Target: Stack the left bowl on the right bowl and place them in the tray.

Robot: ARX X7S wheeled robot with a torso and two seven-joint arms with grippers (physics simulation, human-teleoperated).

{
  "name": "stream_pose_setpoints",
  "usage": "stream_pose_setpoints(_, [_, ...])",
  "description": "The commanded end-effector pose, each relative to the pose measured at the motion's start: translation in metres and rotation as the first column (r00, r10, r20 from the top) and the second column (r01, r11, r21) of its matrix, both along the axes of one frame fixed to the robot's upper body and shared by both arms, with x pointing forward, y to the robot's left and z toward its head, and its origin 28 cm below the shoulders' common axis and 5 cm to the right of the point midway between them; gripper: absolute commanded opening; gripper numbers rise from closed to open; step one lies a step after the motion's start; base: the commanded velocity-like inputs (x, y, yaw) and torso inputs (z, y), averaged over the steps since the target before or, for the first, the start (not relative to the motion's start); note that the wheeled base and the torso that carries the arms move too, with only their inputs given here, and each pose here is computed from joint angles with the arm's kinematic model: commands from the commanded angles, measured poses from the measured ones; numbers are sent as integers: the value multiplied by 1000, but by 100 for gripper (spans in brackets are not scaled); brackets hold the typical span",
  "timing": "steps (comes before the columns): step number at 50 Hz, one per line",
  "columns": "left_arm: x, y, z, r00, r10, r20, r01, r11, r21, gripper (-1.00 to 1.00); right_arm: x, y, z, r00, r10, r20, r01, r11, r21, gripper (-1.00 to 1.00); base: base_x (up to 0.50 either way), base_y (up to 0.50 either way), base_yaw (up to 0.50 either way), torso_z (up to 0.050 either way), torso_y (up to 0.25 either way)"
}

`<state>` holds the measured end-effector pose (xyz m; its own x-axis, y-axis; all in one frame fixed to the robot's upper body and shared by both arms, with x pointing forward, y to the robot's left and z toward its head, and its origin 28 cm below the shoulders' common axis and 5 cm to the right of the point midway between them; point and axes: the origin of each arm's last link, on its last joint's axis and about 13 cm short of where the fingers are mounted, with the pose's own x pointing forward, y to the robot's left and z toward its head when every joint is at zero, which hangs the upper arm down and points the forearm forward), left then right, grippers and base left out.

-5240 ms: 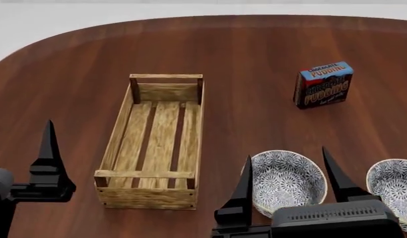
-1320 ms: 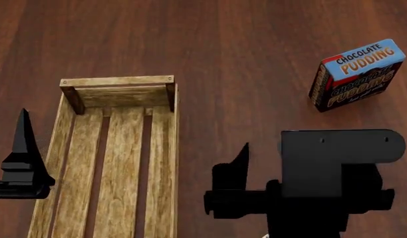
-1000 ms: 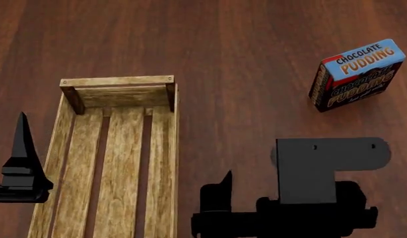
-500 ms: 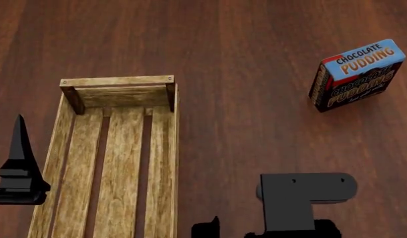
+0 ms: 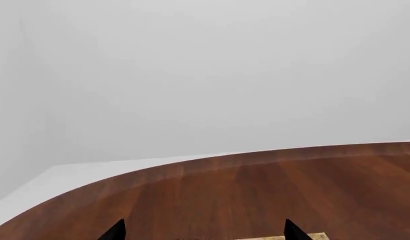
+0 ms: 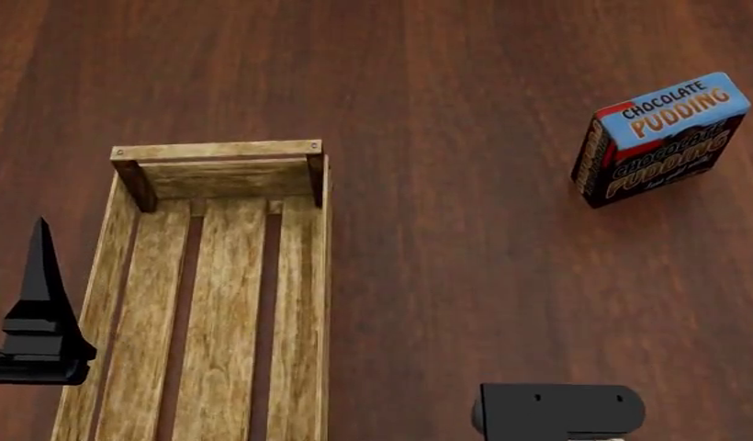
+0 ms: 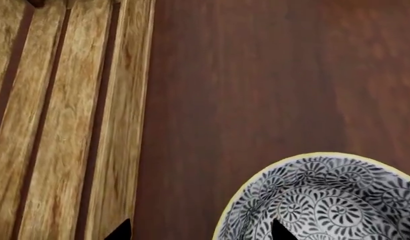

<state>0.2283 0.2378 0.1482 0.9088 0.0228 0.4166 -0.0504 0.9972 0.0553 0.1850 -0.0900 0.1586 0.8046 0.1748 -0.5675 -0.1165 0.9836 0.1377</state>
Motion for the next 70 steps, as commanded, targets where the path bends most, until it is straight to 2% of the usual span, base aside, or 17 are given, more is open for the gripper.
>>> stream_pose_setpoints(1, [0, 1, 0, 1000, 4, 0, -4, 1000, -2, 100, -1, 0, -12, 998, 3, -63, -4, 1000, -15, 100, 0, 0, 0, 0, 0])
stream_pose_setpoints(37, [1, 1, 0, 1000, -2, -6, 2, 1000, -1, 100, 3, 0, -36, 989, 12, -146, -20, 998, -55, 100, 0, 0, 0, 0, 0])
stream_pose_setpoints(70, [0, 0, -3, 1000, -2, -8, 2, 1000, 3, 100, 11, 1, -59, 979, 32, -200, -40, 999, -32, 100, 0, 0, 0, 0, 0])
